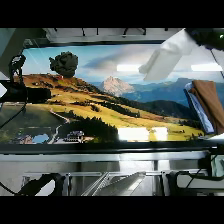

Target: Fold the shirts.

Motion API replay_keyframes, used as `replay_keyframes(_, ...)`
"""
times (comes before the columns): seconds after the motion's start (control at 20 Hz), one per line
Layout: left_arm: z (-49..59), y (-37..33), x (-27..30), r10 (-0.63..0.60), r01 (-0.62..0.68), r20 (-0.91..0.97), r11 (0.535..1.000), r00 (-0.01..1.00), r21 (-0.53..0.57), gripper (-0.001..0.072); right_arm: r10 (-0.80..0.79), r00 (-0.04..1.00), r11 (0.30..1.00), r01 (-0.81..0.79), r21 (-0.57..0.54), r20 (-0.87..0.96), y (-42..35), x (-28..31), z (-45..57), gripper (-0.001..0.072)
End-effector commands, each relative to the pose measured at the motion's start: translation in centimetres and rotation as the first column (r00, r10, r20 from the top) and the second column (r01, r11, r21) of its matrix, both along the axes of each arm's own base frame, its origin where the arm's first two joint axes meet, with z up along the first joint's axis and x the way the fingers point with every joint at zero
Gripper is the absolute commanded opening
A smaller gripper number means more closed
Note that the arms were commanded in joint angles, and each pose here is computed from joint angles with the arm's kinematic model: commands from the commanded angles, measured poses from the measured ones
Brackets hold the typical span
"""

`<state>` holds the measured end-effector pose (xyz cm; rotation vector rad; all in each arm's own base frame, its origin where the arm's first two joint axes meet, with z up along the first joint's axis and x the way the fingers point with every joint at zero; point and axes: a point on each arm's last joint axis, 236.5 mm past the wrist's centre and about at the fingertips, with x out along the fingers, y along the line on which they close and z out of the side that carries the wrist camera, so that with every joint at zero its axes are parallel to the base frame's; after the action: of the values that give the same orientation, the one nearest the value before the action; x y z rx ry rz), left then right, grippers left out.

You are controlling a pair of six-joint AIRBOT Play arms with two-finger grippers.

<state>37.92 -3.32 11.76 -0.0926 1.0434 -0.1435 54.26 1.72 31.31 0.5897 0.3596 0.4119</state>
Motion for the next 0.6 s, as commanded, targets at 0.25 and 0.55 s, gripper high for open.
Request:
replay_keyframes(0.25, 0.2, 0.0, 0.4, 0.004, -0.004, 0.019, 1.0, 1.0, -0.003, 0.0016, -0.196, 0.979, 0.976, 0.201, -0.082, 0.061, -14.7, 4.8, -2.3, 0.0021)
replay_keyframes(0.55, 0.2, -0.1, 0.4, 0.012, -0.012, 0.016, 1.0, 1.0, -0.01, 0.0016, -0.303, 0.948, 0.939, 0.315, -0.142, 0.095, -21.9, 3.6, -3.0, 0.0021)
